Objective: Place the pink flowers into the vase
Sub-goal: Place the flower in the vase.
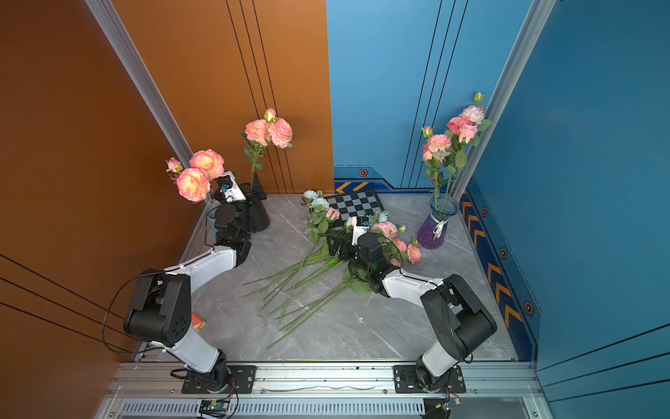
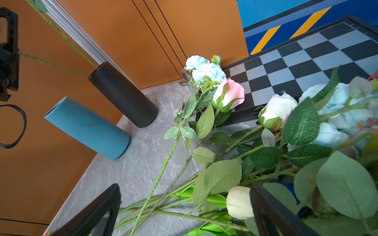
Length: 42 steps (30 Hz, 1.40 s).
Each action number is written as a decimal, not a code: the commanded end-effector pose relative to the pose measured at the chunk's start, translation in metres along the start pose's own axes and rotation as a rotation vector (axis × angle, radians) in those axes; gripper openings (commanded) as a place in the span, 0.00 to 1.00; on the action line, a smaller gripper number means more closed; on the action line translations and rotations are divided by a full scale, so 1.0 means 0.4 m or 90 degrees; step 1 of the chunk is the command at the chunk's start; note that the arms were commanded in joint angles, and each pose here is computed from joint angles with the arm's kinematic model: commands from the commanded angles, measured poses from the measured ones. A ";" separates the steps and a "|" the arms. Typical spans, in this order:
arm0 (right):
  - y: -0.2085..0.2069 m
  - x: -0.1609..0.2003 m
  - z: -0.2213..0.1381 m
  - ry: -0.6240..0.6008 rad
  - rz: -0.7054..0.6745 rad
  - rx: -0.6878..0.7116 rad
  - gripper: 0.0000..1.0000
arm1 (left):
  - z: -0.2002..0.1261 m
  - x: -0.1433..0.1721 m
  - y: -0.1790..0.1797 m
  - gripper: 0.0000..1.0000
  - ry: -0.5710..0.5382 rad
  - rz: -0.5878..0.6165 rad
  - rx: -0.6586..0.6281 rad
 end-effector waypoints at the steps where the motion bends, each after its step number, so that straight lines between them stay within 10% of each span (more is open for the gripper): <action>1: 0.018 -0.005 0.008 0.004 0.006 -0.012 1.00 | -0.005 0.006 0.009 0.99 -0.001 -0.003 0.001; 22: 0.020 -0.006 0.019 0.026 -0.001 0.009 1.00 | -0.059 0.050 0.010 0.98 0.036 -0.005 0.018; 42: -0.040 0.032 0.065 0.252 -0.006 0.157 1.00 | -0.158 0.123 -0.023 0.99 0.091 -0.002 0.036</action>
Point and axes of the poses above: each gripper's point midway between its finger pads, its own z axis out along the fingers, its own y axis along the line the jaws close on, x = y × z, the point moved 1 cm from there along -z, back along the fingers, and after that the axes turned 6 degrees about -z, right-handed, at the moved point
